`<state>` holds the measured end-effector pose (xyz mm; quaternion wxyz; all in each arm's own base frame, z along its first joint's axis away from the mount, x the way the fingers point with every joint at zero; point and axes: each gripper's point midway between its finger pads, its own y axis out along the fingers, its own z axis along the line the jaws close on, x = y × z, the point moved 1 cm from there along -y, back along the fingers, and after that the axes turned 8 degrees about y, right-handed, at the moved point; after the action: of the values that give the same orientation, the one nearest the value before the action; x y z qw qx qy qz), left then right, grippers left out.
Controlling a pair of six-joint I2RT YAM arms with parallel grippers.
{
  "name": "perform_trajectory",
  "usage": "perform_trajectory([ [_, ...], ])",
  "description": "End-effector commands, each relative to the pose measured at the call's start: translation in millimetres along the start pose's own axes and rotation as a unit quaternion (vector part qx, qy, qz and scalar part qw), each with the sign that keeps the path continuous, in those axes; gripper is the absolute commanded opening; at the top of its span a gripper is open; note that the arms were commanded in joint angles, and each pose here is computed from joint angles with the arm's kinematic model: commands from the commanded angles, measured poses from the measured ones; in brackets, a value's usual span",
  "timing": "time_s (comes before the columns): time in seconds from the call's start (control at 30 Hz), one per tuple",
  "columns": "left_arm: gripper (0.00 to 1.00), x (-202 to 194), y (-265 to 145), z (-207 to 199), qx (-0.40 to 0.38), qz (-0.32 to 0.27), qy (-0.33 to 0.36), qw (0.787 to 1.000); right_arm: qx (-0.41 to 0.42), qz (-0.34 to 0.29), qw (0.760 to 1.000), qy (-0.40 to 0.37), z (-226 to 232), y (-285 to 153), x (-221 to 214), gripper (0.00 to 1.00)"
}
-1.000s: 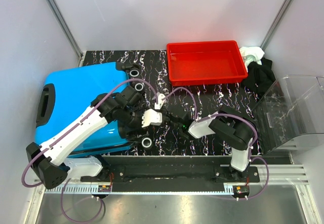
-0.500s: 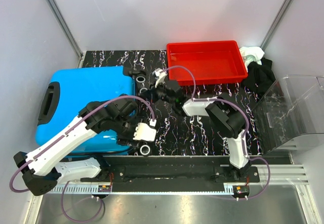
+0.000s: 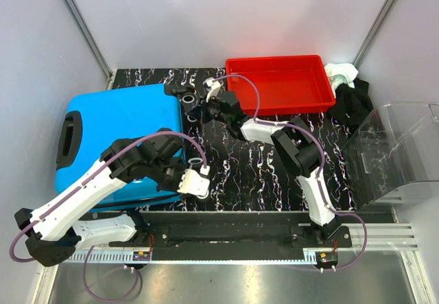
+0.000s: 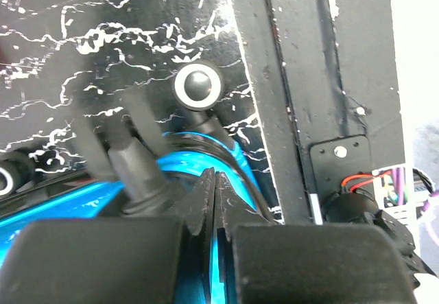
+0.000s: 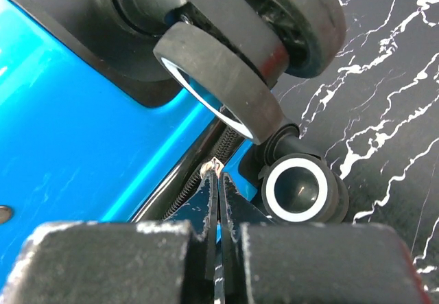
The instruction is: Open, take out, and arrange the luggage
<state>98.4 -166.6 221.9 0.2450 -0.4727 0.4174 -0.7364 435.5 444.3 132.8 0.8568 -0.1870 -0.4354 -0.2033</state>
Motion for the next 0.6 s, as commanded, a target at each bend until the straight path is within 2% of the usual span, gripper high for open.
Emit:
perform_trajectory([
  [0.0, 0.00, -14.3, -10.6, -46.9, -0.077, 0.024, -0.031, 0.996, -0.061, -0.033, 0.998, 0.001, -42.9, 3.2, 22.6, 0.00],
  [0.07, 0.00, -22.3, -12.0, -38.0, -0.045, 0.050, -0.048, 0.997, -0.056, -0.033, 0.998, 0.005, -42.3, 4.8, 21.2, 0.00],
  [0.1, 0.00, -23.6, -12.7, -25.1, -0.010, 0.055, -0.048, 0.997, -0.055, -0.032, 0.998, 0.007, -42.7, 4.7, 19.6, 0.00],
  [0.13, 0.00, -36.0, -18.6, -13.5, 0.030, 0.088, -0.056, 0.994, -0.055, -0.033, 0.998, 0.010, -41.7, 4.2, 20.4, 0.00],
  [0.2, 0.00, -43.8, -26.8, 14.2, 0.111, 0.103, -0.086, 0.985, -0.053, -0.037, 0.998, 0.008, -40.3, 3.0, 20.9, 0.00],
  [0.23, 0.00, -59.2, -40.3, 27.3, 0.161, 0.124, -0.124, 0.971, -0.054, -0.038, 0.998, 0.007, -39.5, 2.3, 22.3, 0.00],
  [0.3, 0.00, -69.4, -58.7, 51.2, 0.231, 0.128, -0.164, 0.951, -0.054, -0.036, 0.998, 0.004, -38.2, 0.8, 21.8, 0.00],
  [0.33, 0.00, -89.0, -76.1, 58.9, 0.271, 0.150, -0.209, 0.927, -0.053, -0.035, 0.998, 0.000, -36.9, 0.6, 21.8, 0.00],
  [0.4, 0.00, -102.1, -104.6, 75.1, 0.345, 0.152, -0.260, 0.889, -0.056, -0.030, 0.998, -0.004, -37.9, 0.1, 19.5, 0.00],
  [0.43, 0.00, -123.8, -124.3, 74.3, 0.384, 0.182, -0.302, 0.854, -0.057, -0.029, 0.998, -0.008, -37.5, -0.4, 19.2, 0.00],
  [0.5, 0.01, -142.4, -144.4, 70.4, 0.437, 0.200, -0.345, 0.806, -0.059, -0.025, 0.998, -0.010, -39.4, -0.8, 16.2, 0.00],
  [0.53, 0.02, -159.0, -158.1, 60.3, 0.462, 0.221, -0.377, 0.772, -0.059, -0.022, 0.998, -0.012, -39.9, -1.7, 13.8, 0.00],
  [0.57, 0.03, -166.0, -164.6, 54.5, 0.476, 0.229, -0.389, 0.755, -0.056, -0.023, 0.998, -0.014, -39.1, -1.7, 14.0, 0.00],
])
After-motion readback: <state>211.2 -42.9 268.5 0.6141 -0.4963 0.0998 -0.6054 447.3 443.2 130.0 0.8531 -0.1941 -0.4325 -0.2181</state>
